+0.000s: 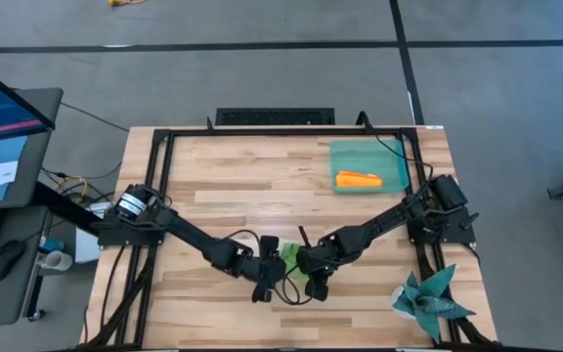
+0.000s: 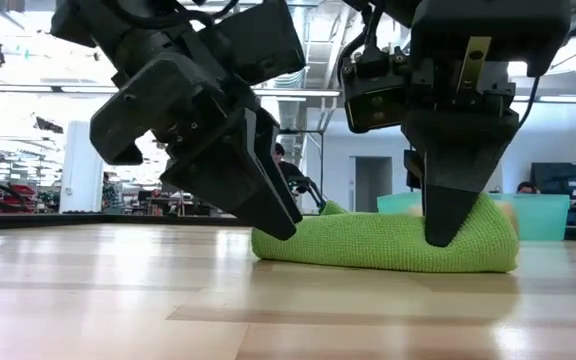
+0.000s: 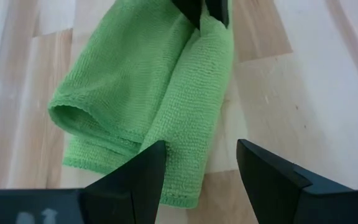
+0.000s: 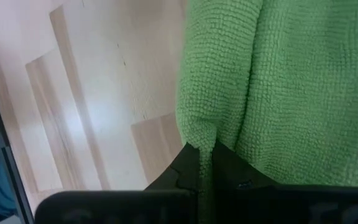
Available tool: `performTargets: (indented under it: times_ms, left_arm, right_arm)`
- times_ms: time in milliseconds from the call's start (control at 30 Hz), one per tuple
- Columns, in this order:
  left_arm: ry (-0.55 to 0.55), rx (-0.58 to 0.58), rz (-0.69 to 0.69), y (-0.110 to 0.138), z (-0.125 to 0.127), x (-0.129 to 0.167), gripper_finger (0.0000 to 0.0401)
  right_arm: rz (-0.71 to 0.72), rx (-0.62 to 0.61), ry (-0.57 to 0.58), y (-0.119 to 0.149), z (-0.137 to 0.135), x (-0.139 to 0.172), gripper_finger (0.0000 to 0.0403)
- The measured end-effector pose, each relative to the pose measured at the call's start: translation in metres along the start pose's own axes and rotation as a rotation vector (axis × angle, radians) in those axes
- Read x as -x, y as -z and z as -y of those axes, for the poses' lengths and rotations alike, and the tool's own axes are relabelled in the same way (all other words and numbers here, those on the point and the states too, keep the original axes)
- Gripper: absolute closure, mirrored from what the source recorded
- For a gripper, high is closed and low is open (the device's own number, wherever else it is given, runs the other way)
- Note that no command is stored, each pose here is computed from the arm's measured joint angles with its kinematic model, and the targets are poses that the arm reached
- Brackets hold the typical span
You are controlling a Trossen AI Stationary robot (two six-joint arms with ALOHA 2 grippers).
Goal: Roll microfiber towels into tight, uniform cylinder then place into a basket
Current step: Roll the green towel
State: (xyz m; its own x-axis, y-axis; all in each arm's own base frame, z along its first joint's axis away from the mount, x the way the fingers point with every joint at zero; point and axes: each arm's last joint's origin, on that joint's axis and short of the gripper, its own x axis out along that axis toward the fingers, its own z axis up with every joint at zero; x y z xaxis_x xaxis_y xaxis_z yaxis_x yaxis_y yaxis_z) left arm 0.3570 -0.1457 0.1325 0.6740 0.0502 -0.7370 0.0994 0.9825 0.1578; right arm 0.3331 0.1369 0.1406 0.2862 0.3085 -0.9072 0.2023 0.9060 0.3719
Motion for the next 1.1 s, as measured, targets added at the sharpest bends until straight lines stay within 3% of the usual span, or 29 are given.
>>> performTargets:
  times_ms: [267,433,633,900,1100]
  left_arm:
    - [0.035,0.026,-0.025,0.005,-0.006,-0.016,0.0208]
    - [-0.006,0.077,-0.049,0.011,-0.006,-0.024,0.0208]
    - [0.004,0.193,-0.063,0.012,-0.005,-0.024,0.0208]
    - [0.024,0.350,-0.076,0.013,-0.003,-0.024,0.0208]
    - [0.029,0.445,-0.077,0.013,-0.003,-0.025,0.0208]
  right_arm:
    - [-0.003,0.000,-0.001,0.000,0.000,0.000,0.0367]
    - [-0.007,-0.003,-0.005,0.001,-0.001,0.000,0.0358]
    - [-0.009,-0.083,0.002,0.002,0.000,0.000,0.0329]
    - [-0.033,-0.099,0.011,0.003,0.001,0.000,0.0268]
    - [-0.057,-0.099,0.029,0.006,0.003,0.010,0.0251]
